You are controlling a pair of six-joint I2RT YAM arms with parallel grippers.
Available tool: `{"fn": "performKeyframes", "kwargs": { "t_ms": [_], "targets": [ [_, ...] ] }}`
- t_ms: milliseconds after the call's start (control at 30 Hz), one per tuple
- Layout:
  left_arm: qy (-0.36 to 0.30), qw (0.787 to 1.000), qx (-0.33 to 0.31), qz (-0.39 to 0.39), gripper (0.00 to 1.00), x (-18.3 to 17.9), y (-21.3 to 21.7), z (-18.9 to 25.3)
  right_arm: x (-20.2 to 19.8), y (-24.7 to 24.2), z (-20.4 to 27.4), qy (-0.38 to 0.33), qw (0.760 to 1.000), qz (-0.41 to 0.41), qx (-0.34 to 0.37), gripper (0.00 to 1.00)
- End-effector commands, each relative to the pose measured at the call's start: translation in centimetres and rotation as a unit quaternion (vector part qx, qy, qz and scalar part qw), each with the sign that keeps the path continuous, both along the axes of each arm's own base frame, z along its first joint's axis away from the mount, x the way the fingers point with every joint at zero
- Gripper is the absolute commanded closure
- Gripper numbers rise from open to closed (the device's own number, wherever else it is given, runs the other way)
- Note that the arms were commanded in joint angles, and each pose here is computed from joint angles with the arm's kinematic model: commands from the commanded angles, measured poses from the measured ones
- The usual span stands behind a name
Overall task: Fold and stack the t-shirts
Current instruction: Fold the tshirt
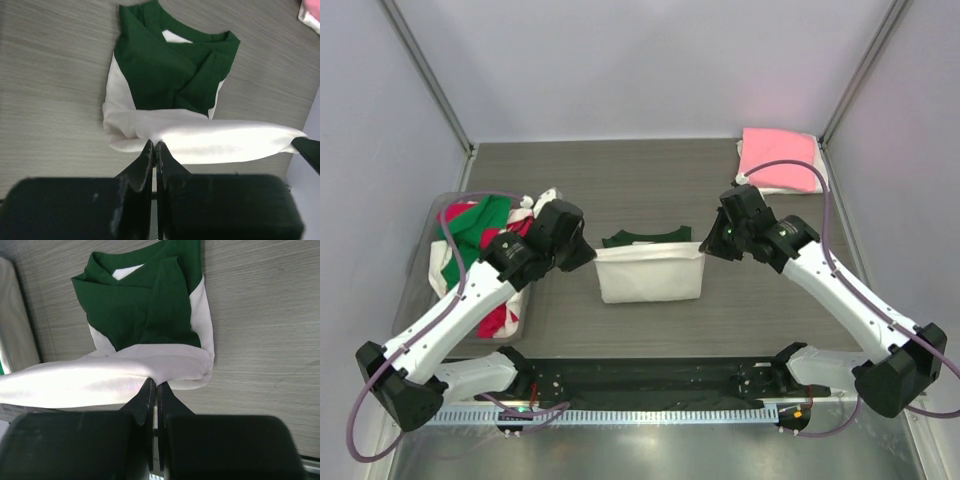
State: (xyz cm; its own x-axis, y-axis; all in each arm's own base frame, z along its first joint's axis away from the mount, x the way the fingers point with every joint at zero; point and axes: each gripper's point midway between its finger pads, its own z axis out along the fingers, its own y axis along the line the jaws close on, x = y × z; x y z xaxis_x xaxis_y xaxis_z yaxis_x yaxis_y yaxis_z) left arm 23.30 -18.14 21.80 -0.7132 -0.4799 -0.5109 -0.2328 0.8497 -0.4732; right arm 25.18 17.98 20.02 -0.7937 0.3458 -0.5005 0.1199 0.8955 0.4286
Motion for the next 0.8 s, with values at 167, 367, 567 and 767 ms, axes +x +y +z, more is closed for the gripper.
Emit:
{"fn": "performKeyframes", "kwargs": {
  "t_ms": [167,367,567,767],
  "targets": [
    [-0.001,1.0,0.028,0.005,1.0,5.1,2.1,-0.2,5.9,-2.5,-0.1,-0.023,0.998,-0.018,-0.056,0.99],
    [0.018,0.999,0.033,0.013,1.0,8.7,2.5,-1.7,9.7,-2.6,-0.1,-0.025,0.998,-0.018,-0.062,0.99],
    [0.059,0.997,0.049,0.021,1.0,11.9,2.8,-4.9,13.0,-2.0,-2.6,-0.004,0.998,-0.007,-0.066,0.99],
    [0.099,0.993,0.055,0.025,1.0,14.2,3.1,-8.5,15.6,-1.5,-5.3,0.013,0.998,0.002,-0.064,0.99]
  ]
}}
